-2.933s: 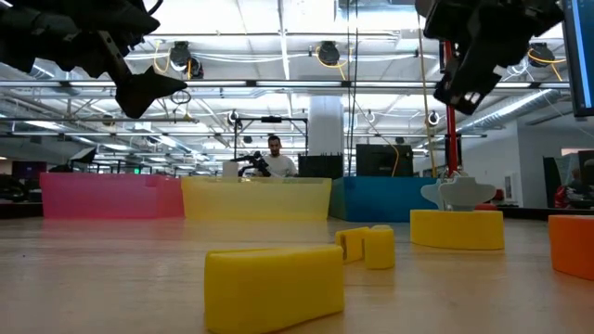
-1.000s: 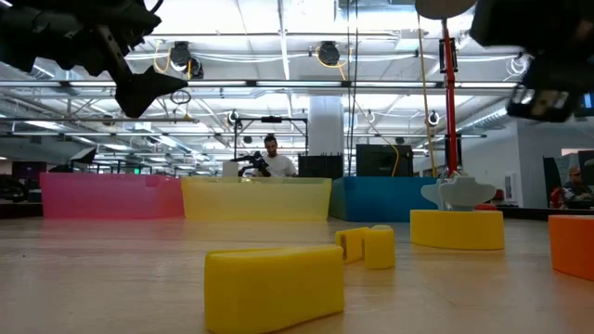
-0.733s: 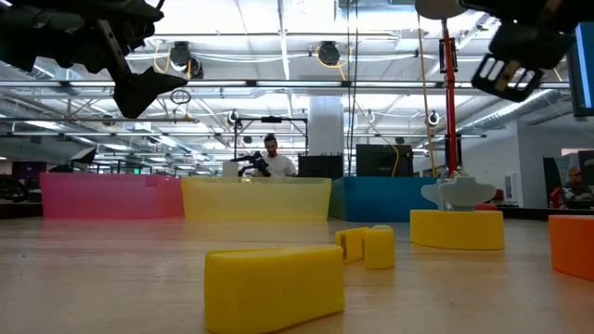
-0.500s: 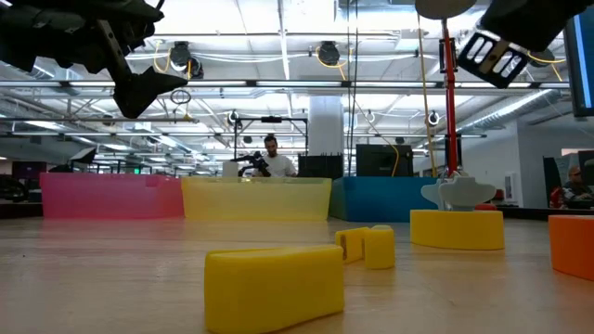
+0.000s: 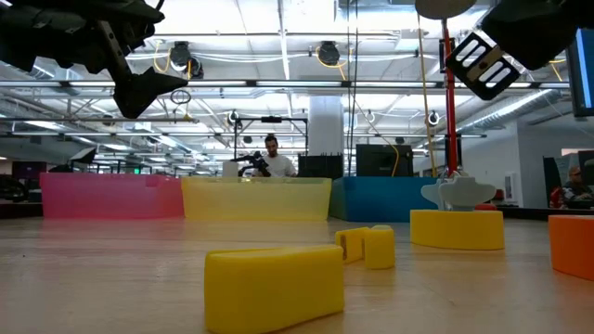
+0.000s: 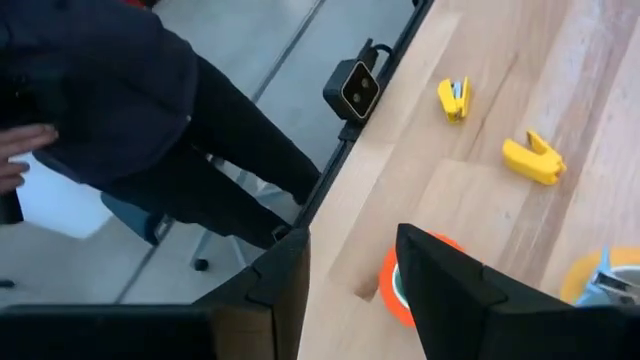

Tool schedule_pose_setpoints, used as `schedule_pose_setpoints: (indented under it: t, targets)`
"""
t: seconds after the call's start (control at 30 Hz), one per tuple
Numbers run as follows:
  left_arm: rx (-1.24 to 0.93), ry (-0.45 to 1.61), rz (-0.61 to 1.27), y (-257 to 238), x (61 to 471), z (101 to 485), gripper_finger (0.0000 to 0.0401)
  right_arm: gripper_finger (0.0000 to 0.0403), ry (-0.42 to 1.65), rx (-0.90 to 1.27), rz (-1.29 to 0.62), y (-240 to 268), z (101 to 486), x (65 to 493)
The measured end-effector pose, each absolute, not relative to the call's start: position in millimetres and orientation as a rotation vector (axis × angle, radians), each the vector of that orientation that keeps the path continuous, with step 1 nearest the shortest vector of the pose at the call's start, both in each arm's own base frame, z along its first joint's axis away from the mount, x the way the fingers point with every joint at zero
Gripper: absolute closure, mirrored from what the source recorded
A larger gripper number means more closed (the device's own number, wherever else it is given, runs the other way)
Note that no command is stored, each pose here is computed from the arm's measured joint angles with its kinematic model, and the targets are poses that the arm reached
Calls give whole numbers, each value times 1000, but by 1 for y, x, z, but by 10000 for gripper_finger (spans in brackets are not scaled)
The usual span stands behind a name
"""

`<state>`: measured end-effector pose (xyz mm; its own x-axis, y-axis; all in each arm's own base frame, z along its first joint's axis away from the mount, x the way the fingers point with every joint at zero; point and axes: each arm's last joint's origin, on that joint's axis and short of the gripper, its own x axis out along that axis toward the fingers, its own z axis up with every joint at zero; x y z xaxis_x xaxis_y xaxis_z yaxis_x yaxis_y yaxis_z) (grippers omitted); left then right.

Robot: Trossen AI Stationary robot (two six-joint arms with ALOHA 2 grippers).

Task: Pick and place Stapler, Stapler remover, tape
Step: Put the left green small stapler into the blue bin

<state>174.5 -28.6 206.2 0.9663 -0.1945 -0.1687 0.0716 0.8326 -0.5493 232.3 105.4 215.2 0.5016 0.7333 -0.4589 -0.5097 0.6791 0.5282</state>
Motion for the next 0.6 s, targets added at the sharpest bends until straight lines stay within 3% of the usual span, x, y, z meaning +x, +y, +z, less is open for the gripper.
schedule_pose_setpoints:
  t: [0.6]
  targets:
    - [-553,220,-142,-29,175,206,38,261,683,215,888,129,200,236]
